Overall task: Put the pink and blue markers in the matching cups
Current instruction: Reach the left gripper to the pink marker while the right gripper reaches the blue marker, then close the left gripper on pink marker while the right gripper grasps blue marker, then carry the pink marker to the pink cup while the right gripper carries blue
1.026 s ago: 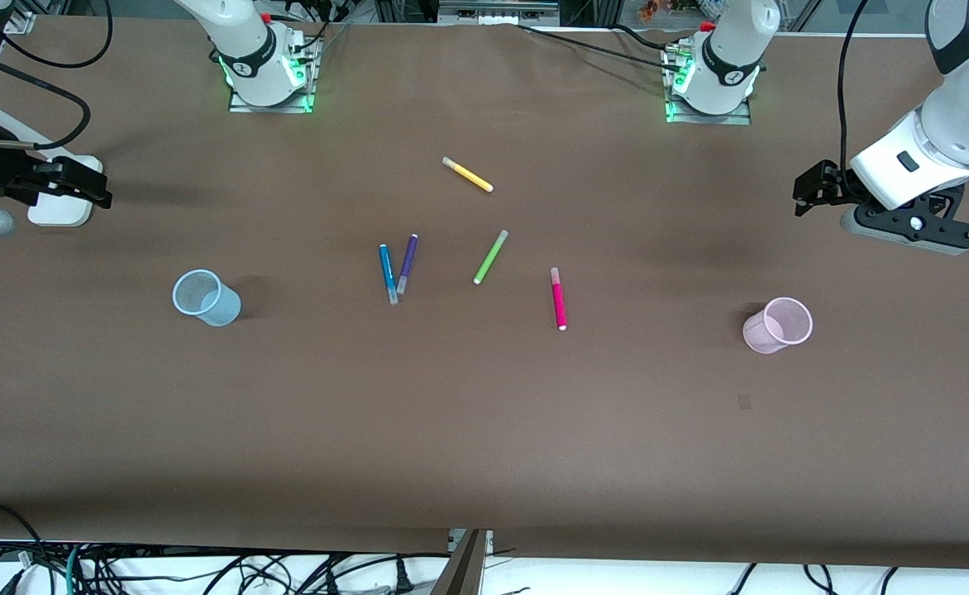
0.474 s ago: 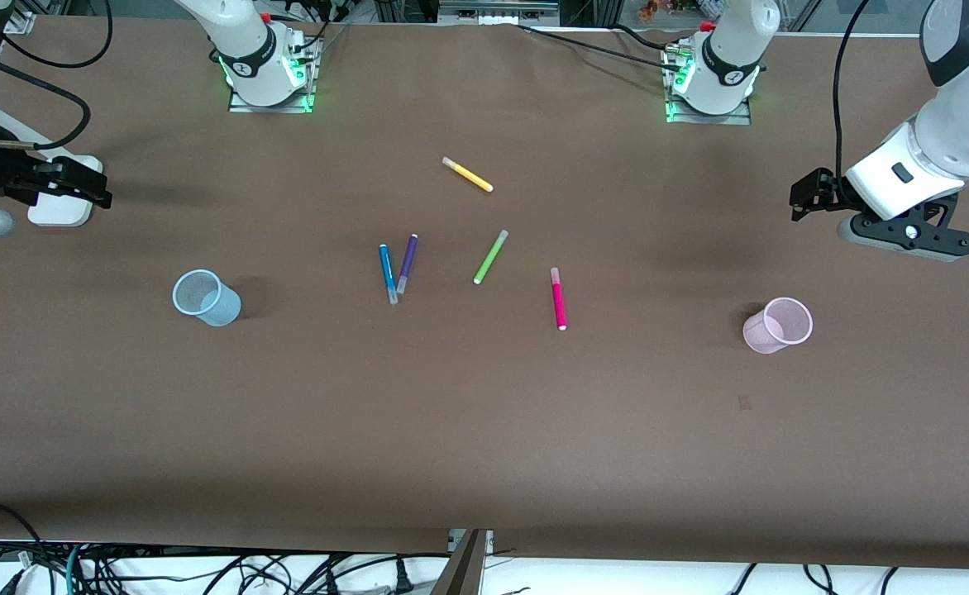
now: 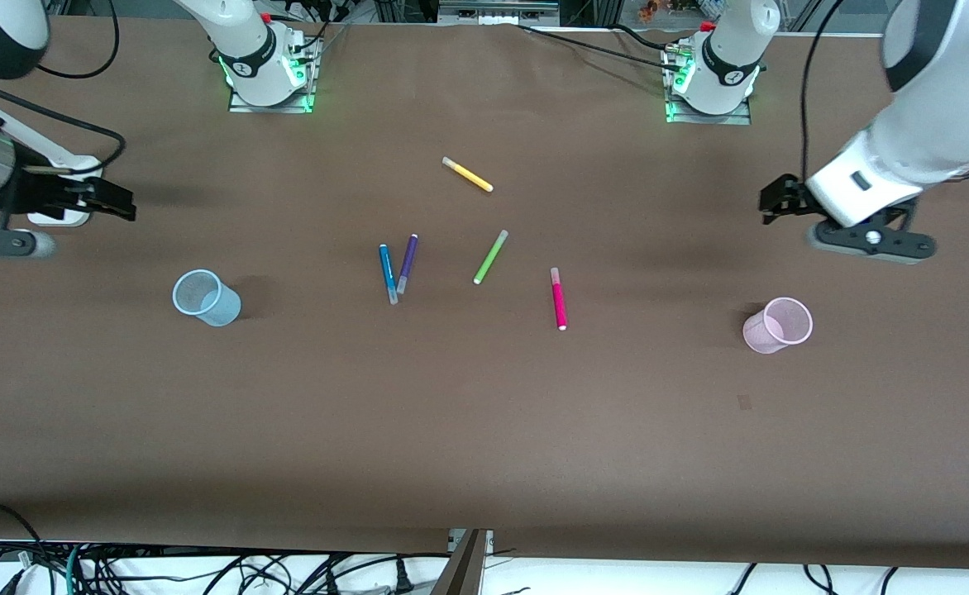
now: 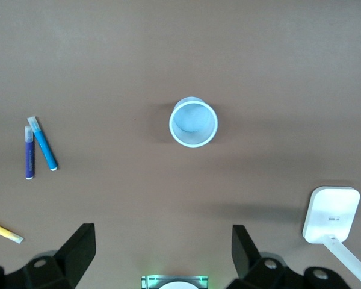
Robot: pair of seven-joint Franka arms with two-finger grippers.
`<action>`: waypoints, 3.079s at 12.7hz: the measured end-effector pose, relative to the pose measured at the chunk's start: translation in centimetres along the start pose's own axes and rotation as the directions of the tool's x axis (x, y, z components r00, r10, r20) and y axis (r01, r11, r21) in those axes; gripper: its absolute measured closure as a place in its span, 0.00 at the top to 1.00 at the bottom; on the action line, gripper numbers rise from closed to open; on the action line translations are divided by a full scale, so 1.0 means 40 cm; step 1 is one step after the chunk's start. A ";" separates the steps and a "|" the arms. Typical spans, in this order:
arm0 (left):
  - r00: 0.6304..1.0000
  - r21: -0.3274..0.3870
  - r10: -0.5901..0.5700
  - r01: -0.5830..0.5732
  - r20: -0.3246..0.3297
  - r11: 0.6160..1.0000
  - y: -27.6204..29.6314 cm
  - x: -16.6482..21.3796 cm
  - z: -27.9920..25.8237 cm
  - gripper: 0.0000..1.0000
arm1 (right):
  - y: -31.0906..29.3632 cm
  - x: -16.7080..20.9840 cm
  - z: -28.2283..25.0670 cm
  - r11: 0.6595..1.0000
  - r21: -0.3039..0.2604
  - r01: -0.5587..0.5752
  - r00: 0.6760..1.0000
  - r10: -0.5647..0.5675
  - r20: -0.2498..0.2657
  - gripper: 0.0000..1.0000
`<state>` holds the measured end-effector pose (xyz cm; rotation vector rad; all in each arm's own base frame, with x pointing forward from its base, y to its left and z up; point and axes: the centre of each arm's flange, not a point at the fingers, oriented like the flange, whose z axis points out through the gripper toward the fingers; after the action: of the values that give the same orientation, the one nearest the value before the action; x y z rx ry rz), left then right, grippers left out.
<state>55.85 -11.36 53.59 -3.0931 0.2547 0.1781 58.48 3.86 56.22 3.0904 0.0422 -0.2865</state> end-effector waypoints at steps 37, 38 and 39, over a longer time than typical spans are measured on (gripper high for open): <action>0.969 -0.023 -0.248 0.248 0.011 0.968 0.637 0.204 0.861 0.18 | -0.723 -0.094 0.976 0.974 -0.029 0.223 0.973 -0.224 -0.052 0.19; 0.964 -0.009 -0.267 0.267 0.019 0.964 0.611 0.216 0.841 0.18 | -0.724 -0.094 0.976 0.974 -0.029 0.223 0.973 -0.224 -0.052 0.18; 0.955 -0.004 -0.296 0.297 0.031 0.955 0.580 0.229 0.802 0.18 | -0.724 -0.094 0.975 0.974 -0.029 0.223 0.973 -0.224 -0.054 0.18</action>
<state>57.44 -34.35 20.15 -3.0828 -0.2127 0.2155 46.77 31.16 17.58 3.0717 0.3949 -0.2022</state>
